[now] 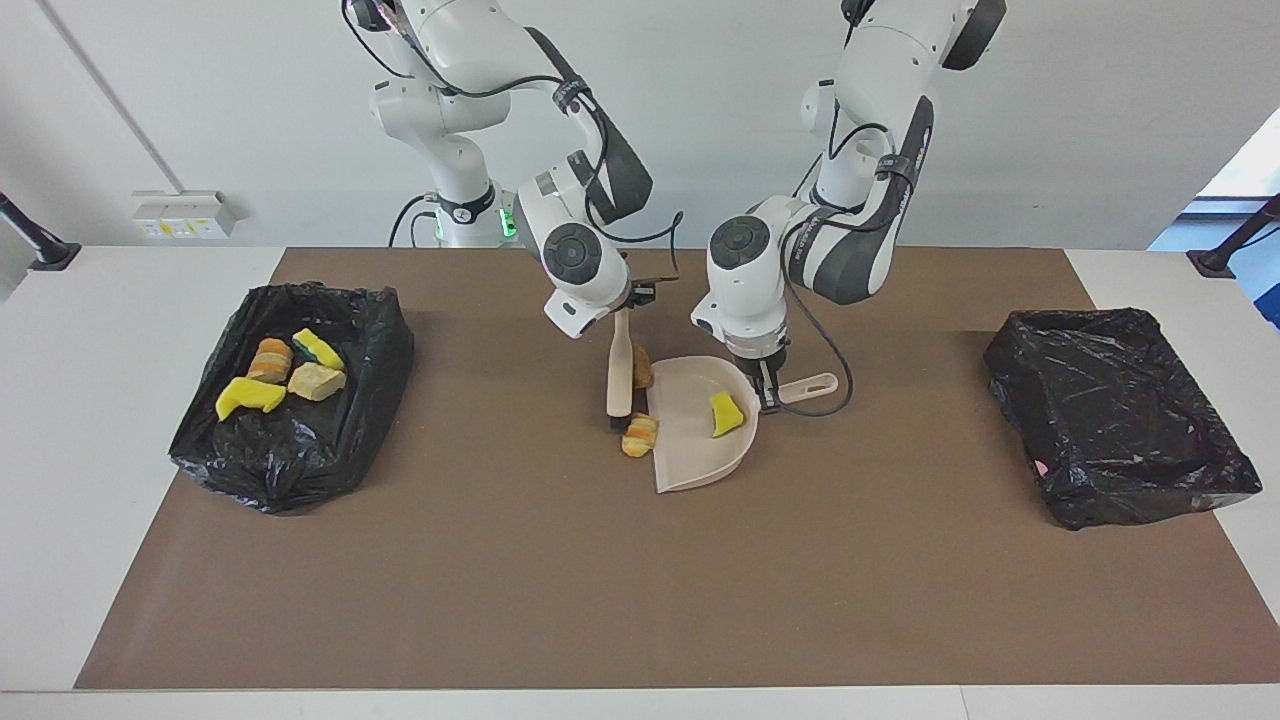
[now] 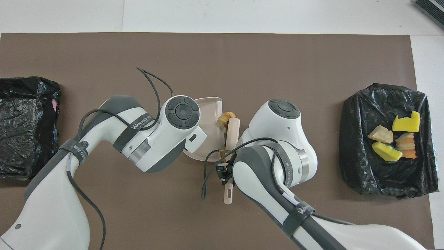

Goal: Sweep and dump trash in bin
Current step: 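Push the remaining pieces into the dustpan with the brush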

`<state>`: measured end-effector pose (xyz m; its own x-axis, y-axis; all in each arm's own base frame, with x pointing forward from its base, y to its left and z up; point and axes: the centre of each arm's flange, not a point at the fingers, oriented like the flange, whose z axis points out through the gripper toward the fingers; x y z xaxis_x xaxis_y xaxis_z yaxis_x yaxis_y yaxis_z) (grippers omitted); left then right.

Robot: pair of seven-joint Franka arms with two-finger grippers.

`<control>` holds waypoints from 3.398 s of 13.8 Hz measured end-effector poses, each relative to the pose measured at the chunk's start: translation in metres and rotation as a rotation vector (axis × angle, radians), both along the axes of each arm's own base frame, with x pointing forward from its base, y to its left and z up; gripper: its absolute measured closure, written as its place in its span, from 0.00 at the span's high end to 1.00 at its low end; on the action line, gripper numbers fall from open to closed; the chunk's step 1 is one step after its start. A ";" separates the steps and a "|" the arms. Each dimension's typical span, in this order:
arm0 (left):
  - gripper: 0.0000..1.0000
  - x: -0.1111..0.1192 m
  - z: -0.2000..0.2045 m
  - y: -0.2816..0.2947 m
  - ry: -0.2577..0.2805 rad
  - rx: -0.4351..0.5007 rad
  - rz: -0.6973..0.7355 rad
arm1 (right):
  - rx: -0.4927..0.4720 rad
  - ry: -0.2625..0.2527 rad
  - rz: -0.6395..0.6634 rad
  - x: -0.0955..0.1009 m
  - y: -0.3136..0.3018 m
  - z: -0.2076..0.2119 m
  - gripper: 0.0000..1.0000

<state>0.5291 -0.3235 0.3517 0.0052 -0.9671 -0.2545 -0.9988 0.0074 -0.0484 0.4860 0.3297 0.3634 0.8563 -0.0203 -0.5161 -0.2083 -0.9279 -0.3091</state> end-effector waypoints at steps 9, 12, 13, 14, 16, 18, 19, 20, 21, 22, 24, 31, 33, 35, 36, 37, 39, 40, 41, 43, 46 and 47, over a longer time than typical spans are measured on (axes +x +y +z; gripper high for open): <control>0.33 -0.002 -0.002 0.001 0.004 0.003 0.000 | -0.073 0.004 0.048 0.015 -0.008 0.051 0.26; 0.33 -0.002 -0.002 0.001 0.004 0.004 0.000 | -0.188 0.021 0.101 0.007 -0.040 0.066 0.26; 0.33 -0.002 -0.003 0.001 0.005 0.004 0.000 | -0.217 0.027 0.111 0.000 -0.046 0.062 0.26; 0.33 -0.002 -0.003 0.001 0.006 0.005 0.000 | -0.240 0.044 0.117 -0.011 -0.051 0.053 0.26; 0.33 -0.003 -0.005 0.001 0.008 0.007 0.000 | -0.277 0.073 0.108 -0.034 -0.061 0.026 0.26; 0.33 -0.004 -0.005 0.001 0.008 0.007 0.000 | -0.297 0.081 0.058 -0.053 -0.058 -0.005 0.26; 0.33 -0.004 -0.005 0.001 0.008 0.008 0.000 | -0.291 0.081 0.037 -0.060 -0.050 -0.016 0.26; 0.33 -0.004 -0.005 0.001 0.008 0.008 0.000 | -0.275 0.078 0.012 -0.065 -0.040 -0.023 0.26; 0.33 -0.004 -0.005 0.001 0.008 0.007 0.000 | -0.255 0.073 -0.008 -0.068 -0.029 -0.027 0.26; 0.33 -0.004 -0.005 0.001 0.008 0.007 0.000 | -0.231 0.069 -0.022 -0.071 -0.018 -0.030 0.26; 0.33 -0.004 -0.005 0.001 0.008 0.007 0.000 | -0.184 0.069 -0.058 -0.072 -0.005 -0.032 0.26; 0.33 -0.004 -0.005 0.002 0.007 0.007 -0.001 | -0.022 0.047 -0.135 -0.045 0.018 -0.009 0.26; 0.33 -0.004 -0.005 0.002 0.006 0.006 0.000 | -0.055 0.013 -0.089 -0.044 0.018 -0.007 0.26; 0.33 -0.004 -0.005 0.002 0.006 0.005 0.000 | -0.127 -0.038 0.016 -0.039 0.004 0.001 0.26; 0.33 -0.004 -0.005 0.002 0.006 0.005 0.002 | -0.162 -0.075 0.084 -0.033 -0.007 0.005 0.26; 0.33 -0.004 -0.005 0.002 0.005 0.005 0.005 | -0.189 -0.115 0.145 -0.025 -0.018 0.008 0.26; 0.33 -0.005 -0.005 0.002 0.005 0.005 0.008 | -0.235 -0.192 0.269 -0.008 -0.042 0.009 0.26; 0.33 -0.005 -0.005 0.002 0.005 0.006 0.011 | -0.264 -0.222 0.336 0.002 -0.053 0.010 0.26; 0.33 -0.006 -0.005 0.003 0.004 0.008 0.022 | -0.292 -0.244 0.401 0.013 -0.061 0.008 0.26; 0.33 -0.007 -0.006 0.003 0.002 0.012 0.045 | -0.326 -0.257 0.499 0.031 -0.066 -0.005 0.26; 0.33 -0.008 -0.006 0.003 0.000 0.013 0.053 | -0.306 -0.219 0.548 0.030 -0.045 -0.032 0.26; 0.33 -0.008 -0.006 0.003 0.000 0.013 0.055 | -0.289 -0.195 0.555 0.023 -0.034 -0.036 0.26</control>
<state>0.5209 -0.3201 0.3459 0.0582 -0.9618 -0.2675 -0.9977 -0.0467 -0.0491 0.5086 0.2956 0.3273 0.8567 0.3372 -0.3904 0.3604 -0.9327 -0.0147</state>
